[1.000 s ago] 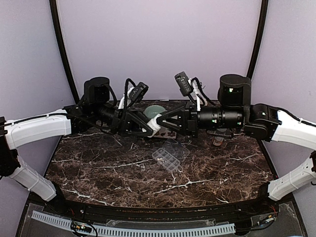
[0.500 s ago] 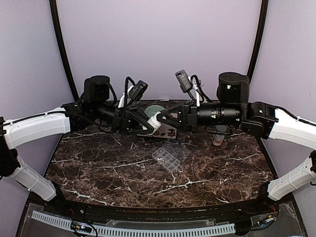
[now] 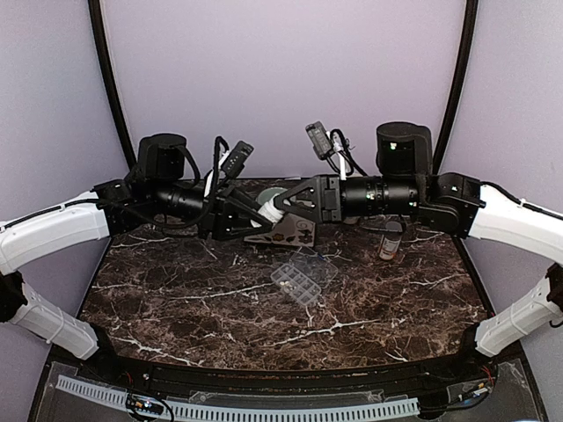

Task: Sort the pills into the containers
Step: Screw the lid of the pill bottle onto the pill bottle.

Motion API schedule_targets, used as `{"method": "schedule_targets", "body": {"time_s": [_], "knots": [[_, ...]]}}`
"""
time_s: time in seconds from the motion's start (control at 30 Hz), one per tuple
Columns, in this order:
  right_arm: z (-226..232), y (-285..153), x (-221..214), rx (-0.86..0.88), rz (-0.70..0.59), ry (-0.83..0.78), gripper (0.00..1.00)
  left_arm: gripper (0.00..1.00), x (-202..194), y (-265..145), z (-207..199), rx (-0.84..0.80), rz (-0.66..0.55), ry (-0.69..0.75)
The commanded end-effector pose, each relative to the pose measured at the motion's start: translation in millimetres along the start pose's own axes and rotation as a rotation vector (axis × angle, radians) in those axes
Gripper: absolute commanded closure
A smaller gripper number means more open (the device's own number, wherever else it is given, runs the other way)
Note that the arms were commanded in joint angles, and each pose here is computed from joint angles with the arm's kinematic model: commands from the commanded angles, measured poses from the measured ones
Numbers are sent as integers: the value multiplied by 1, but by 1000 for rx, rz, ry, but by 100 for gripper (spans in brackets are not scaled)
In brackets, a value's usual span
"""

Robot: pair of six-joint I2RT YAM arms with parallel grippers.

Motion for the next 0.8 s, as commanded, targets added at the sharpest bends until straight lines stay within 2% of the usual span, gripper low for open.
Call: {"method": "schedule_targets", "body": {"time_s": [0.0, 0.13, 0.27, 0.53, 0.77], "knots": [[-4, 5, 10, -16, -23, 87, 100, 100, 14, 6, -29, 157, -50, 267], [-9, 10, 9, -37, -8, 107, 100, 100, 12, 15, -33, 305, -69, 356], [-13, 13, 6, -59, 5, 116, 100, 100, 14, 11, -32, 428, -143, 399], [-19, 20, 1, -86, 21, 122, 100, 100, 19, 8, -39, 604, -254, 499], [-25, 26, -1, -107, 33, 134, 100, 100, 17, 26, -48, 814, -324, 665]]}}
Point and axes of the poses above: each gripper's point midway between its finger pads, its own y axis out along the fingers, its own z axis along the line the jaws close on, x = y × z, the point moved 9 cm from there along -y, back along the fingers, and after that the axes turned 9 degrees about -y, right-handed, at the moved point
